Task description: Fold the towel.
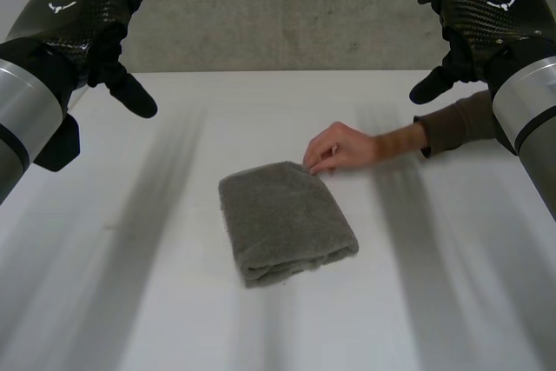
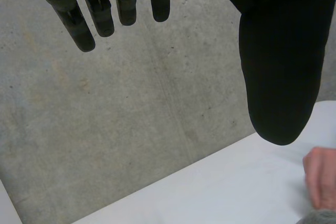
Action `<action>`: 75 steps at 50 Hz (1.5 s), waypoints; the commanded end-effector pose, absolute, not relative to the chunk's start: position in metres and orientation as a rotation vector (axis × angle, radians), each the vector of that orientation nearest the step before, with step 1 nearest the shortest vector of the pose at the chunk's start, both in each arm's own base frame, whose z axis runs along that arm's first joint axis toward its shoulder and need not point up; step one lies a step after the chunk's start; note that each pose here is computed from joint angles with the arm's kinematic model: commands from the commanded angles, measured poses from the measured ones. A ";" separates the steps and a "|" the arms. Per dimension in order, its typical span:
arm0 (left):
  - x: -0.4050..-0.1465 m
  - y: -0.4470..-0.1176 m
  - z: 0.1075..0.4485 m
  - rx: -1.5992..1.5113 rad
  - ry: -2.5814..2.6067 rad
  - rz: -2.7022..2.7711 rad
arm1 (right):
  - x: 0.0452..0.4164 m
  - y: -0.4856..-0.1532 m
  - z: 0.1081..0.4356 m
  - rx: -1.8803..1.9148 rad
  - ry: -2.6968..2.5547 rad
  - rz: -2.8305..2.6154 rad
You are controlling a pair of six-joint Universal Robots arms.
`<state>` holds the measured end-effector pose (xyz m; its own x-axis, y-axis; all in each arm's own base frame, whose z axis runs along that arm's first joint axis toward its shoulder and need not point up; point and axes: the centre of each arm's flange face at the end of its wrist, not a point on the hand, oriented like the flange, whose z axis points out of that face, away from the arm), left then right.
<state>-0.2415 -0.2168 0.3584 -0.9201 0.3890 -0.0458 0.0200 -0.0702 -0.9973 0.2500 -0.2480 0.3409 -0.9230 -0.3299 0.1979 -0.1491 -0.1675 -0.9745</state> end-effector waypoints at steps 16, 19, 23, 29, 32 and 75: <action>-0.243 -0.215 0.357 -0.445 -1.930 2.084 | 0.249 -0.248 0.340 -0.567 1.946 -2.243; -0.244 -0.214 0.356 -0.449 -1.932 2.079 | 0.249 -0.248 0.341 -0.567 1.945 -2.244; -0.244 -0.214 0.355 -0.449 -1.932 2.079 | 0.250 -0.247 0.342 -0.567 1.940 -2.246; -0.244 -0.213 0.355 -0.450 -1.930 2.073 | 0.249 -0.247 0.345 -0.560 1.926 -2.260; -0.244 -0.214 0.355 -0.449 -1.933 2.073 | 0.249 -0.247 0.344 -0.562 1.932 -2.255; -0.252 -0.224 0.332 -0.475 -1.981 2.029 | 0.253 -0.246 0.343 -0.653 1.903 -2.239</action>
<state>-0.2454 -0.2189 0.3495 -0.9167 0.3972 -0.0448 0.0168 -0.0738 -0.9971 0.2500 -0.2459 0.3445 -0.9186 -0.3381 0.2046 -0.1488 -0.1837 -0.9716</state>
